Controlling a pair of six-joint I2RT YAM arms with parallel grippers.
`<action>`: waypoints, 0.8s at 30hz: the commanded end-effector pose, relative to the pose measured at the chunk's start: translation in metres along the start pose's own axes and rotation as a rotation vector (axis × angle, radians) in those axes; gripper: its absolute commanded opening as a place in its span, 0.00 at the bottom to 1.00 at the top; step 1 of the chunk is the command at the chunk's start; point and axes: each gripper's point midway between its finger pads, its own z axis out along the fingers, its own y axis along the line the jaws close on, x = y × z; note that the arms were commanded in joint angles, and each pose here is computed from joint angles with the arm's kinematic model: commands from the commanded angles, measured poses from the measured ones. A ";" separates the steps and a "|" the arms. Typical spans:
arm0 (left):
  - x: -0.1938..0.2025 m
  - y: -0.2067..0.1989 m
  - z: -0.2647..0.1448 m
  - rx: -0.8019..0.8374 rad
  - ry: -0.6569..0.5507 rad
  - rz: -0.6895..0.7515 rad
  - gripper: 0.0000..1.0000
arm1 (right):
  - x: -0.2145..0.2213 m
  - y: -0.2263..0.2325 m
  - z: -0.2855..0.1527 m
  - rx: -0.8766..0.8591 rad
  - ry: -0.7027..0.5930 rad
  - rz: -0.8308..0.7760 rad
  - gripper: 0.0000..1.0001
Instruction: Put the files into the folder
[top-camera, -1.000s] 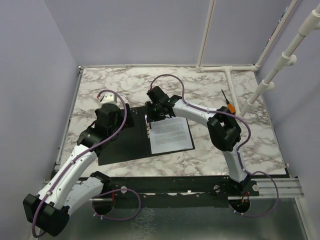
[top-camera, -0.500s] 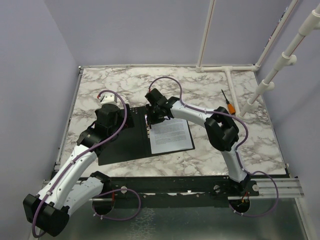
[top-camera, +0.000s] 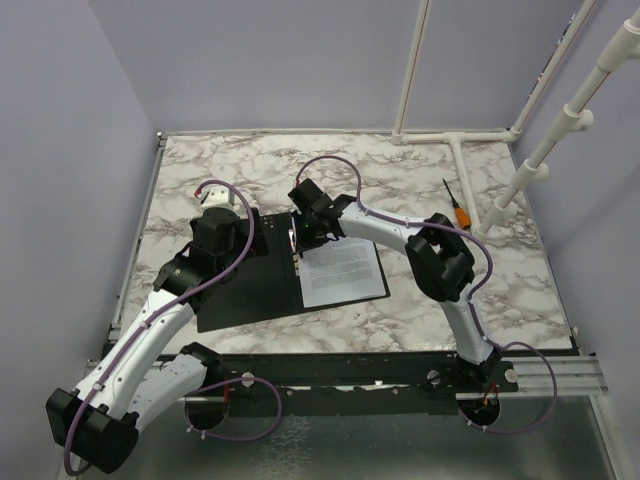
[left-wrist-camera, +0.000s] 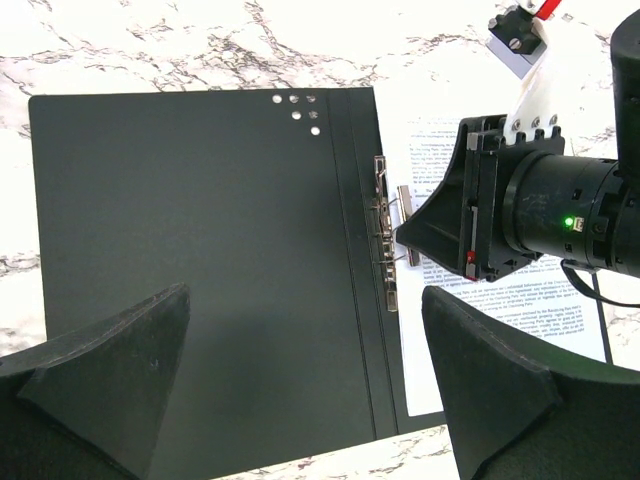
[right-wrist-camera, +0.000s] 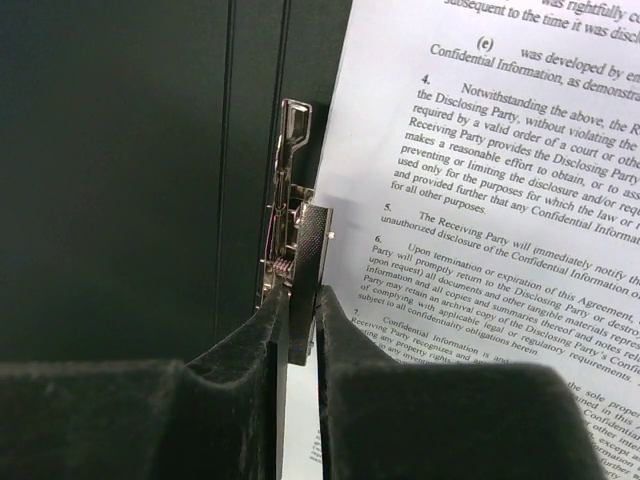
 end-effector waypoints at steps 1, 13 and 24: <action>0.003 0.005 -0.002 -0.007 -0.002 0.009 0.99 | 0.005 0.003 0.003 0.007 0.021 -0.012 0.07; 0.004 0.004 -0.002 -0.006 0.003 0.008 0.99 | -0.001 -0.015 -0.012 0.083 -0.025 -0.012 0.01; 0.010 0.001 0.002 0.006 0.030 0.008 0.99 | -0.006 -0.045 -0.029 0.092 -0.029 -0.007 0.01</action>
